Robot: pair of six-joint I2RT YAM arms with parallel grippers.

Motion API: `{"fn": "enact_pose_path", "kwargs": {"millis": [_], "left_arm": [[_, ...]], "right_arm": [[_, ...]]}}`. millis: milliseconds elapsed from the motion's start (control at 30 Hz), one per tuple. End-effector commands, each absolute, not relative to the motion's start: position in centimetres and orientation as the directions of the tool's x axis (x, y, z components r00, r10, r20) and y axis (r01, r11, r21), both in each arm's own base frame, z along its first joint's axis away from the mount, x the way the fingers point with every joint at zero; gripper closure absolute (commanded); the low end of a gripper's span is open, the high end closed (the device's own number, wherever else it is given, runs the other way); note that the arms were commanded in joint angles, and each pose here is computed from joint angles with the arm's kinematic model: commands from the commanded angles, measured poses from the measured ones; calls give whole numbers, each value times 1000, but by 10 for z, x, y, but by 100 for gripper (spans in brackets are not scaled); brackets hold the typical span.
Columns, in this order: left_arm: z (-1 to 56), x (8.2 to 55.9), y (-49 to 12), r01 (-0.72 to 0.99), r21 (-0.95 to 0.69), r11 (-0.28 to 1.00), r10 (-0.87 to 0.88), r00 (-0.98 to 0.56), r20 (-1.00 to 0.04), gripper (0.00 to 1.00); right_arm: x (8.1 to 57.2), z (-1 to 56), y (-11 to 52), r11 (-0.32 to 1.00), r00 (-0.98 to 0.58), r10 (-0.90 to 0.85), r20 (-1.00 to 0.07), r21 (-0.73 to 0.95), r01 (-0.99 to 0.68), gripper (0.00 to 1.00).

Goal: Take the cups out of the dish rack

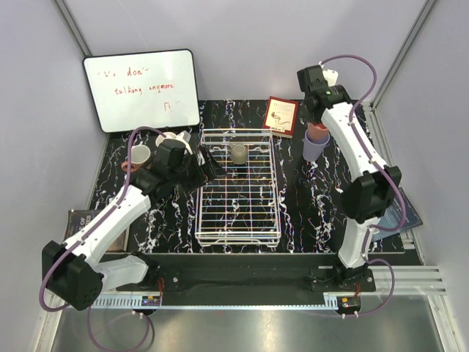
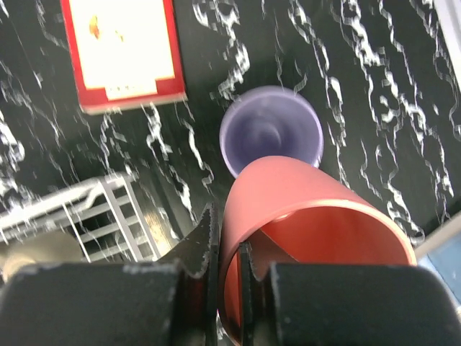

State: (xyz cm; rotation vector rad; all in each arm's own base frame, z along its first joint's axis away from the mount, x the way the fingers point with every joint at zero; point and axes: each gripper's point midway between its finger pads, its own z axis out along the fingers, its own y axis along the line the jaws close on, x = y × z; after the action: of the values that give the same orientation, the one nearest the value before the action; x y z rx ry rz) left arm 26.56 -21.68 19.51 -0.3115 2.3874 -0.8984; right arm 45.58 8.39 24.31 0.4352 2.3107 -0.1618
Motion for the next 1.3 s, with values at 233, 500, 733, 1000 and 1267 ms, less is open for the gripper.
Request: {"fn": "enact_pose_path", "kwargs": {"millis": [233,500,733,1000,1267], "left_arm": [[208,261,-204,56,-599,799,-332,-789,-517,1],[198,265,-208,55,-587,808,-306,-812,-497,1],[194,269,-210,56,-578,814,-296,-816,-497,1],[187,271,-212,56,-571,819,-283,-826,-487,1],[192,279,-216,71,-568,820,-276,-821,-500,1]], "right_arm": [[496,254,54,889,-588,301,-751,-3,458,100],[500,234,61,898,-626,306,-717,-1,440,100],[510,217,68,905,-645,313,-697,13,426,100],[511,178,84,925,-721,308,-621,18,380,87],[513,220,85,927,-658,317,-683,78,366,60]]}}
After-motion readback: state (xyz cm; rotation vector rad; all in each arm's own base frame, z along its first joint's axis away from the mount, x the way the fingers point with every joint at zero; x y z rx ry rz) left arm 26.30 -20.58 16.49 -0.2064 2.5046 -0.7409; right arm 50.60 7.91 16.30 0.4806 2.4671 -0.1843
